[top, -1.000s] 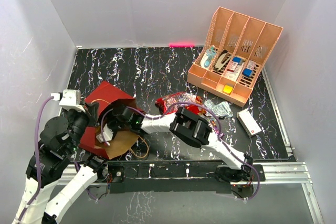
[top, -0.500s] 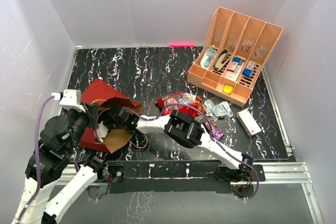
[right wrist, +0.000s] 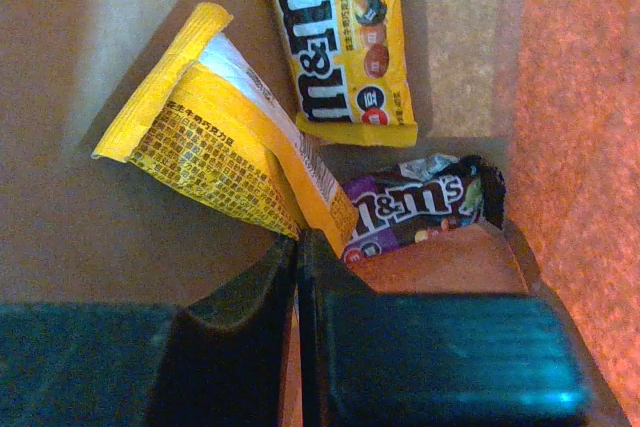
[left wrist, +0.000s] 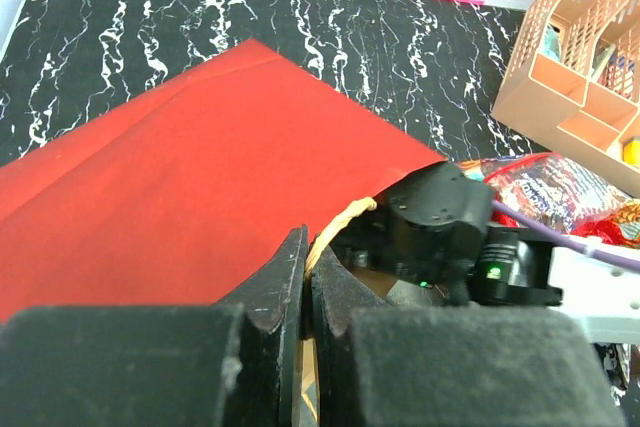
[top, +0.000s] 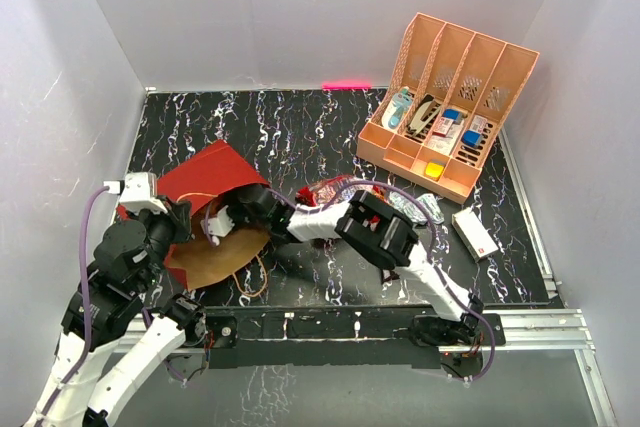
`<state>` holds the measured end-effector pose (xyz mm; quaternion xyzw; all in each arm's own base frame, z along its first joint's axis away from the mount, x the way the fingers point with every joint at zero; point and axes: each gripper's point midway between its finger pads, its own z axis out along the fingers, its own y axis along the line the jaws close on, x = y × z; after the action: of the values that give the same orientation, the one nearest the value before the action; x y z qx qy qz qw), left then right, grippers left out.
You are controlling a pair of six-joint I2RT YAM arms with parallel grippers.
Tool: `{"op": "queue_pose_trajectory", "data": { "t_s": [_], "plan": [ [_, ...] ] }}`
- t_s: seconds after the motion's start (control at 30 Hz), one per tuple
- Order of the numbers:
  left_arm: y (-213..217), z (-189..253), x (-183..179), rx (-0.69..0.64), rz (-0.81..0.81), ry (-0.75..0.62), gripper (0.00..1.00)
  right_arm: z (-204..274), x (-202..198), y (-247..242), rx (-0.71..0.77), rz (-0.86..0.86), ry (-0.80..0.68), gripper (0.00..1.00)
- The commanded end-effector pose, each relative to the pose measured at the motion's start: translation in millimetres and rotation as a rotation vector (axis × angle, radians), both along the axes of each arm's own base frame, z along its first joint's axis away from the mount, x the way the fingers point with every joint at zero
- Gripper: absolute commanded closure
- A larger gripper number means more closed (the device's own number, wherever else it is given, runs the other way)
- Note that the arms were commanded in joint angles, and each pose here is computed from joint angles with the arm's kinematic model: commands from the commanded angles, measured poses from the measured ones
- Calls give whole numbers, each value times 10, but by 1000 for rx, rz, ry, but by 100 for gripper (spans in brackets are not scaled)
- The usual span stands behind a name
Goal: Take the snacks out of the paper bag
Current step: Take out the snack from the paper bag.
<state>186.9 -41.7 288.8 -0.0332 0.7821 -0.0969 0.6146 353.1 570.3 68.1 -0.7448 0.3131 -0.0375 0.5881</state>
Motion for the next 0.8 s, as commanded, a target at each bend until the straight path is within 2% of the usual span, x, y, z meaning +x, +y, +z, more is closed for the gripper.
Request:
{"op": "queue_pose_trajectory", "data": {
  "t_s": [0.0, 0.17, 0.4, 0.53, 0.77],
  "plan": [
    [80, 45, 3, -50, 62, -28, 100, 711, -55, -143, 147, -26, -32, 92],
    [54, 89, 11, -68, 59, -24, 100, 869, -491, -186, 199, 54, 92, 92],
    [26, 167, 37, -84, 63, -7, 100, 1227, -1105, -243, 368, 134, 358, 92],
    [22, 221, 35, -86, 61, -6, 100, 1293, -1336, -464, 385, 91, 491, 92],
    [35, 258, 36, -87, 69, -8, 100, 1427, -1632, -1308, 421, -87, 729, 92]
  ]
}}
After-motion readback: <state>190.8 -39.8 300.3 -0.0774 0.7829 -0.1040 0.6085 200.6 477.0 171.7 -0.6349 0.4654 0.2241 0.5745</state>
